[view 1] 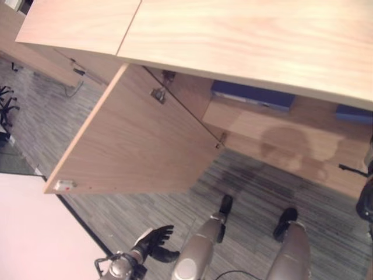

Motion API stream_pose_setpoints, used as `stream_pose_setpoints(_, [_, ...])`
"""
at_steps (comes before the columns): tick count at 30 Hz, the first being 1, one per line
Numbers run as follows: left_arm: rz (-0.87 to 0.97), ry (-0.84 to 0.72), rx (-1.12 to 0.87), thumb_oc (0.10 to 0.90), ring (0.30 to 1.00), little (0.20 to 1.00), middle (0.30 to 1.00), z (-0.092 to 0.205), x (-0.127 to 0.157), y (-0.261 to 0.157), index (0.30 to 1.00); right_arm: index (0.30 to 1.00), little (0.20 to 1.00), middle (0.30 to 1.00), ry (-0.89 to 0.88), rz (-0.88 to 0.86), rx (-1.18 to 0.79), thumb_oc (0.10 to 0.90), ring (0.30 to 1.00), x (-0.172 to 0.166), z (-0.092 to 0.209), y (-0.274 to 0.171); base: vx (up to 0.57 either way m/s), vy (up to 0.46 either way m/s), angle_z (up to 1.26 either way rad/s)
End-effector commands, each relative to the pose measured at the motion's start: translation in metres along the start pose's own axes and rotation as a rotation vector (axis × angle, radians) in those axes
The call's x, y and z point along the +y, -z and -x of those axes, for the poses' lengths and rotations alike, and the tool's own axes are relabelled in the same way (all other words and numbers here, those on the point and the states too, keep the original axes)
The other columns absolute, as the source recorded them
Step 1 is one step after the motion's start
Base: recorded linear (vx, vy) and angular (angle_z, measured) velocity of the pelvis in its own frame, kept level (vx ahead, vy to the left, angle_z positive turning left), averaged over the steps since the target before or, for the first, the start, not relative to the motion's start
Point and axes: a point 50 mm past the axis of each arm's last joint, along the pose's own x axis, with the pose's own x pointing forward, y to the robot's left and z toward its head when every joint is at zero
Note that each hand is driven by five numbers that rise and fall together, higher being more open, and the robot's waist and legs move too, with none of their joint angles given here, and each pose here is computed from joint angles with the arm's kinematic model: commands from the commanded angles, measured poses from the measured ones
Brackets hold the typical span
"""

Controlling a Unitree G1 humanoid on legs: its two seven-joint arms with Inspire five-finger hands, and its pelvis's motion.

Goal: Put the empty folder in the office cabinet

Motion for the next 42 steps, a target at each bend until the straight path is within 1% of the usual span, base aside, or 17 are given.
stream_pose_setpoints(1, [-0.037,-0.112,0.051,0.8,0.9,0.9,0.9,0.008,0.024,0.01,0.9,0.9,0.9,0.9,-0.011,0.171,-0.173,0.8,0.9,0.034,0.002,-0.072,0.04,-0.019,0.03])
stream_pose_setpoints(4, [-0.09,-0.161,0.018,0.8,0.9,0.9,0.9,-0.005,0.029,-0.009,0.9,0.9,0.9,0.9,0.078,0.263,-0.105,0.8,0.9,0.032,0.004,-0.052,0.04,-0.01,0.01])
stream_pose_setpoints(6, [-0.095,-0.176,0.016,0.8,0.9,0.9,0.9,-0.008,0.028,-0.012,0.9,0.9,0.9,0.9,0.091,0.29,-0.082,0.8,0.9,0.033,0.006,-0.043,0.03,0.009,-0.06])
stream_pose_setpoints(7, [-0.092,-0.189,0.016,0.8,0.9,0.9,0.9,-0.013,0.026,-0.016,0.9,0.9,0.9,0.9,0.108,0.379,-0.075,0.8,0.9,0.036,0.009,-0.037,0.02,0.006,-0.11])
stream_pose_setpoints(11, [-0.071,-0.196,0.017,0.8,0.9,0.9,0.9,-0.02,0.018,-0.019,0.9,0.9,0.9,0.9,0.187,0.498,-0.059,0.8,0.9,0.024,0.008,-0.028,0.02,0.015,-0.09])
stream_pose_setpoints(14, [-0.062,-0.192,0.023,0.8,0.9,0.9,0.9,-0.021,0.012,-0.017,0.9,0.9,0.9,0.9,0.239,0.508,-0.047,0.8,0.9,0.015,0.008,-0.021,0.01,0.028,-0.08])
stream_pose_setpoints(17, [-0.024,-0.191,0.017,0.8,0.9,0.9,0.9,-0.027,0.0,-0.02,0.9,0.9,0.9,0.9,0.297,0.539,-0.044,0.8,0.9,0.004,0.01,0.0,-0.04,0.051,0.02])
stream_pose_setpoints(19, [-0.017,-0.179,0.017,0.8,0.9,0.9,0.9,-0.026,-0.002,-0.019,0.9,0.9,0.9,0.9,0.302,0.566,-0.017,0.8,0.9,-0.004,0.009,0.007,-0.04,0.034,0.07])
stream_pose_setpoints(25, [-0.01,-0.157,0.011,0.8,0.9,0.9,0.9,-0.023,-0.005,-0.018,0.9,0.9,0.9,0.9,0.302,0.534,0.01,0.8,0.9,-0.016,0.007,0.017,0.0,0.004,0.01])
stream_pose_setpoints(29, [0.018,-0.162,0.002,0.8,0.9,0.9,0.9,-0.024,-0.004,-0.02,0.9,0.9,0.9,0.9,0.246,0.497,0.054,0.8,0.9,-0.018,0.015,0.047,0.01,0.003,-0.04])
stream_pose_setpoints(30, [0.031,-0.168,-0.001,0.8,0.9,0.9,0.9,-0.024,-0.004,-0.022,0.9,0.9,0.9,0.9,0.222,0.504,0.067,0.8,0.9,-0.017,0.019,0.06,-0.01,0.008,-0.11])
stream_pose_setpoints(31, [0.062,-0.181,-0.012,0.8,0.9,0.9,0.9,-0.026,-0.004,-0.027,0.9,0.9,0.9,0.9,0.183,0.511,0.096,0.8,0.9,-0.019,0.029,0.083,0.01,-0.002,-0.1])
stream_pose_setpoints(32, [0.063,-0.182,-0.01,0.8,0.9,0.9,0.9,-0.026,-0.004,-0.026,0.9,0.9,0.9,0.9,0.185,0.512,0.097,0.8,0.9,-0.02,0.029,0.084,0.01,-0.002,-0.15])
stream_pose_setpoints(34, [0.121,-0.215,-0.026,0.8,0.9,0.9,0.9,-0.03,-0.001,-0.034,0.9,0.9,0.9,0.9,0.11,0.511,0.133,0.8,0.9,-0.02,0.047,0.116,-0.01,0.012,-0.2])
stream_pose_setpoints(37, [0.209,-0.239,-0.052,0.8,0.9,0.9,0.9,-0.039,-0.005,-0.054,0.9,0.9,0.9,0.9,-0.106,0.477,0.193,0.8,0.9,-0.026,0.1,0.168,-0.01,0.021,-0.24])
stream_pose_setpoints(40, [0.225,-0.251,-0.063,0.8,0.9,0.9,0.9,-0.045,-0.005,-0.065,0.9,0.9,0.9,0.9,-0.147,0.484,0.212,0.8,0.9,-0.033,0.111,0.176,0.02,0.016,-0.22])
stream_pose_setpoints(42, [0.268,-0.282,-0.09,0.8,0.9,0.9,0.9,-0.056,-0.004,-0.087,0.9,0.9,0.9,0.9,-0.161,0.506,0.243,0.8,0.9,-0.048,0.119,0.185,0.05,0.013,-0.06])
